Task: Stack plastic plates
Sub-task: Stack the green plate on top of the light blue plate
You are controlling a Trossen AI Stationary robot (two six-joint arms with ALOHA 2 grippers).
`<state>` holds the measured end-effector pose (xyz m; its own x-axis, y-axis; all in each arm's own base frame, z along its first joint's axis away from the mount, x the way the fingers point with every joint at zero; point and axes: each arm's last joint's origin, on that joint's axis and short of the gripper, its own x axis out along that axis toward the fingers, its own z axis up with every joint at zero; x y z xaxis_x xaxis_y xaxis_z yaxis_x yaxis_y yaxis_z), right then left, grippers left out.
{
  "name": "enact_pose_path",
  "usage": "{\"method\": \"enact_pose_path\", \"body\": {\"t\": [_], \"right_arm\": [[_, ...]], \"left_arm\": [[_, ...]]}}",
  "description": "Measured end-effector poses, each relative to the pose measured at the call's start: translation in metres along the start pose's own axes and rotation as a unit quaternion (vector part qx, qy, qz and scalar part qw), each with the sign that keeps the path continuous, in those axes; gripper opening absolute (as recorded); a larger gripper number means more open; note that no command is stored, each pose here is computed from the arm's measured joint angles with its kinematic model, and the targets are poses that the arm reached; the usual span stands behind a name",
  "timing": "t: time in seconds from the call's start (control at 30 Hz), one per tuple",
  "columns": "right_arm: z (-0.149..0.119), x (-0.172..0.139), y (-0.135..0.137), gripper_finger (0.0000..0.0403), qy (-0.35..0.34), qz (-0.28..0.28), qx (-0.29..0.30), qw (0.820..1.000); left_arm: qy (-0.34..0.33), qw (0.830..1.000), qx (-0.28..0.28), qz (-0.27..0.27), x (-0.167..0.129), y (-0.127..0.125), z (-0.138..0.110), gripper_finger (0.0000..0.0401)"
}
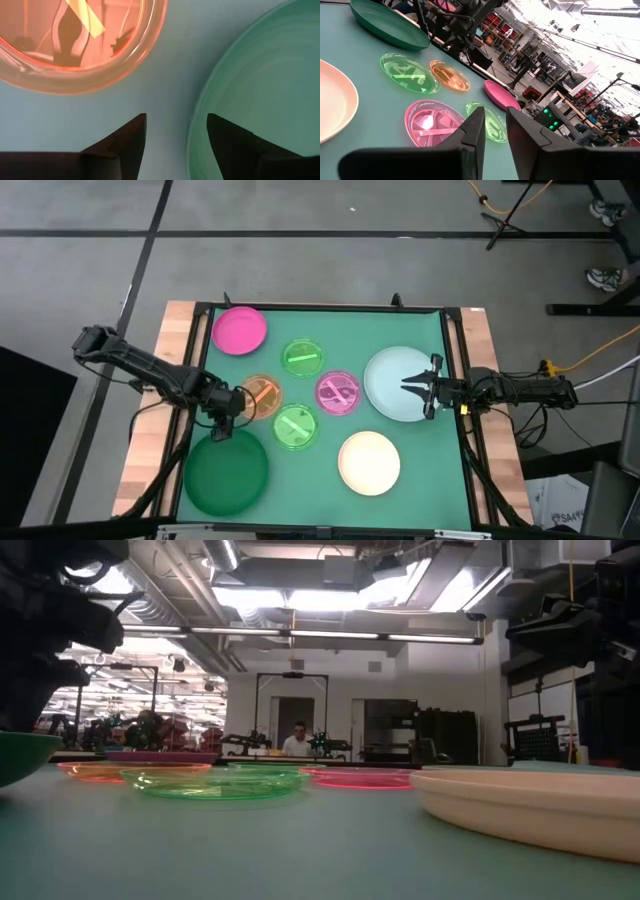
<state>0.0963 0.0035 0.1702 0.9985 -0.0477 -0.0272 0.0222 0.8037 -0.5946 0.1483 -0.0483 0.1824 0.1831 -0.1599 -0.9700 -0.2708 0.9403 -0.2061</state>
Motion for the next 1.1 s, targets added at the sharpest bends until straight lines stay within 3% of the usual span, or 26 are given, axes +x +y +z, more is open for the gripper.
{"method": "enact_pose_path", "body": {"t": [0.43,0.9,1.1], "right_arm": [[0.000,0.000,0.000,0.0076,0.000,0.000,0.000,1.000],[0.000,0.000,0.000,0.0076,0.000,0.000,0.000,1.000],[0.000,0.000,0.000,0.0076,0.000,0.000,0.000,1.000]], "left_arm": [[0.055,0.998,0.018,0.031,0.021,-0.008,0.001,0.0203],[0.076,0.996,0.040,0.028,0.039,-0.018,0.004,0.0202],[0.083,0.995,0.054,0.029,0.043,-0.019,0.005,0.0169]]}}
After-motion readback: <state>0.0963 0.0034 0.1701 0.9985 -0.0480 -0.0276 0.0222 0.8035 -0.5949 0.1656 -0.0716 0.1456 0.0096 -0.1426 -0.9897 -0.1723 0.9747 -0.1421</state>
